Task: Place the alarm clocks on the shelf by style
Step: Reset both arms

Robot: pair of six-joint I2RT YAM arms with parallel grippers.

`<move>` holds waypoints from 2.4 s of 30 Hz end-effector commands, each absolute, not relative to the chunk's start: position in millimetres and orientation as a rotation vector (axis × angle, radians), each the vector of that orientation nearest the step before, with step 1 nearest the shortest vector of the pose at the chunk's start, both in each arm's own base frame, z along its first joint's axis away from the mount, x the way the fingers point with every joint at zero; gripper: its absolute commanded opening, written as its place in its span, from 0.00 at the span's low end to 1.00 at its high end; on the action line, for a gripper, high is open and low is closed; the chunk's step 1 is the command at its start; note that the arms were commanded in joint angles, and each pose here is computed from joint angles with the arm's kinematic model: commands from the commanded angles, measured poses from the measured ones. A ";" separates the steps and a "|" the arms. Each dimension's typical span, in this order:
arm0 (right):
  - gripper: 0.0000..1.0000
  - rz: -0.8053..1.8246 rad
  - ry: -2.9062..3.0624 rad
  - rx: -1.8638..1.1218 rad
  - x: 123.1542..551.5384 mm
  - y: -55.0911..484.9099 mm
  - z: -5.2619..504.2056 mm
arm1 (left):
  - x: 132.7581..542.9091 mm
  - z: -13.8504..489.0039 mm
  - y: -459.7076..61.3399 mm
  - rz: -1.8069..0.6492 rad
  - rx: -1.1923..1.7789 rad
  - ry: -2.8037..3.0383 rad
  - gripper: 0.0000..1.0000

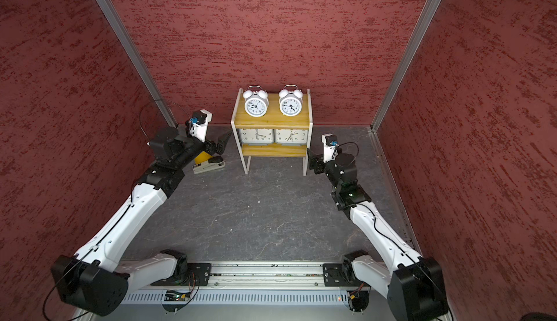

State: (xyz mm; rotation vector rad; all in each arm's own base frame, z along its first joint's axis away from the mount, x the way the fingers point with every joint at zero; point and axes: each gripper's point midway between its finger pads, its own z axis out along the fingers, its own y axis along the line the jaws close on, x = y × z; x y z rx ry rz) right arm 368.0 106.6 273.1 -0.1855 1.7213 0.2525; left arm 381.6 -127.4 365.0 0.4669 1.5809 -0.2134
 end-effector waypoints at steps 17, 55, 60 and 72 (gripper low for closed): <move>0.91 -0.232 1.874 0.169 372.1 9.3 185.9 | 375.0 195.7 -32.3 0.052 0.026 1.907 1.00; 0.98 0.001 1.799 0.044 404.3 2.3 119.1 | 396.5 117.9 -0.7 -0.226 0.015 1.802 1.00; 0.98 0.002 1.806 0.043 404.8 2.6 118.3 | 400.7 116.3 -3.9 -0.170 0.012 1.820 1.00; 0.98 0.003 1.808 0.043 404.2 2.9 117.5 | 400.7 115.9 -3.9 -0.172 0.012 1.823 1.00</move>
